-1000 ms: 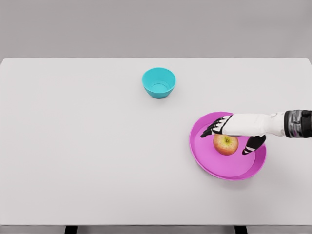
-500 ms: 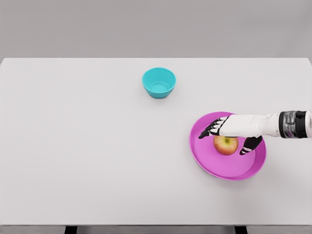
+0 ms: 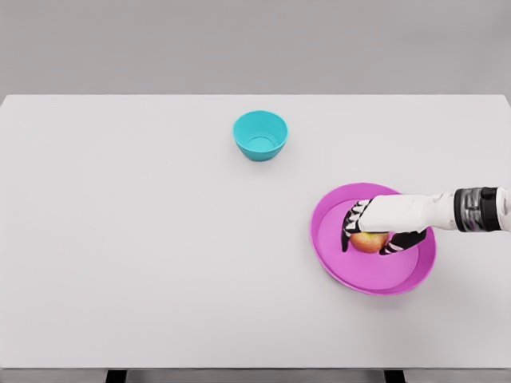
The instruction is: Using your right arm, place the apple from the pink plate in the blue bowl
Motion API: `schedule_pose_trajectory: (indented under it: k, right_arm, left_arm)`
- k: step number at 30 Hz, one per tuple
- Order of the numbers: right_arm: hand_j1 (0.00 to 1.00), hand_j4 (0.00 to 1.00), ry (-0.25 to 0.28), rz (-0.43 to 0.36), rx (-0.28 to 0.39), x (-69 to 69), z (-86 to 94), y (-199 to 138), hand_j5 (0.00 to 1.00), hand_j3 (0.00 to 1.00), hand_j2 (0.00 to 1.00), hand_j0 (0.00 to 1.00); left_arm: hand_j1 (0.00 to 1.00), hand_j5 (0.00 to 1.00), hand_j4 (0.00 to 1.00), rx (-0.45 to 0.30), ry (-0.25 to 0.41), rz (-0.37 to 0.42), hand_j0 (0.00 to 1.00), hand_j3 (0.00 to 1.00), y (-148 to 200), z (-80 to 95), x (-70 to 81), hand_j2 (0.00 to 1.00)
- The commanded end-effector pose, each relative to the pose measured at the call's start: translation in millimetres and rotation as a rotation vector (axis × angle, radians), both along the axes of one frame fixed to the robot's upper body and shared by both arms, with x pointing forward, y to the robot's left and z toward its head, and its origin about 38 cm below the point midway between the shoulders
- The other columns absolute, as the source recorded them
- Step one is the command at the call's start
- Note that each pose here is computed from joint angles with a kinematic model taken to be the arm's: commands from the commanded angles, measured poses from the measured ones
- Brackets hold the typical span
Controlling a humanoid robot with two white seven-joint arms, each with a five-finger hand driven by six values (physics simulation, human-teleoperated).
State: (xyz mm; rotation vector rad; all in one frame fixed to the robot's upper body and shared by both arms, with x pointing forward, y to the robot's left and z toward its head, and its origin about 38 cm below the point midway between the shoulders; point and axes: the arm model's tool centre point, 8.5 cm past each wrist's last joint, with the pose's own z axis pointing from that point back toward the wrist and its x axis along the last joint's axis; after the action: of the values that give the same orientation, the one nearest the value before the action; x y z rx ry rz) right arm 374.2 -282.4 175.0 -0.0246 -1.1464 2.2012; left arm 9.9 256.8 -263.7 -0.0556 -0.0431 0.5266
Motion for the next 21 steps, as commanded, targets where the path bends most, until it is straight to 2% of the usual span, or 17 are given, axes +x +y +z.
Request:
schedule_pose_trajectory:
  k: [1, 3, 7, 13, 15, 19, 21]
  right_arm:
    - [0.42, 0.42, -0.005, 0.013, -0.002, -1.1, 0.1, -1, 0.42, 0.42, 0.42, 0.42]
    - [0.40, 0.40, -0.012, 0.018, 0.002, -0.6, 2.9, 1, 0.40, 0.40, 0.40, 0.40]
    - [0.37, 0.37, -0.058, 0.027, 0.012, 8.6, 20.4, 7, 0.37, 0.37, 0.37, 0.37]
    - [0.37, 0.37, -0.128, 0.064, 0.033, 32.7, 52.7, 43, 0.37, 0.37, 0.37, 0.37]
    - [0.37, 0.37, -0.138, 0.080, 0.051, 44.2, 54.7, 60, 0.37, 0.37, 0.37, 0.37]
    - [0.37, 0.37, -0.149, 0.097, 0.061, 57.4, 58.6, 79, 0.37, 0.37, 0.37, 0.37]
    - [0.37, 0.37, -0.158, 0.086, 0.060, 71.8, 62.8, 86, 0.37, 0.37, 0.37, 0.37]
  left_arm:
    - [1.00, 1.00, 1.00, 0.000, -0.001, 0.000, 1.00, 1.00, 0, 0.0, 0.0, 1.00]
    - [1.00, 1.00, 1.00, -0.001, -0.001, 0.000, 1.00, 1.00, 0, 0.0, 0.9, 1.00]
    - [1.00, 1.00, 1.00, -0.001, 0.001, 0.000, 1.00, 1.00, 0, 0.0, -0.1, 1.00]
    - [1.00, 1.00, 1.00, -0.001, 0.001, 0.000, 1.00, 1.00, 0, 0.0, -0.1, 1.00]
    - [1.00, 1.00, 1.00, -0.001, 0.001, 0.000, 1.00, 1.00, 0, 0.0, -0.1, 1.00]
    - [1.00, 1.00, 1.00, 0.000, -0.001, 0.001, 1.00, 1.00, 0, 0.0, 0.1, 1.00]
    - [1.00, 1.00, 1.00, 0.000, -0.001, 0.001, 1.00, 1.00, 0, 0.0, 0.1, 1.00]
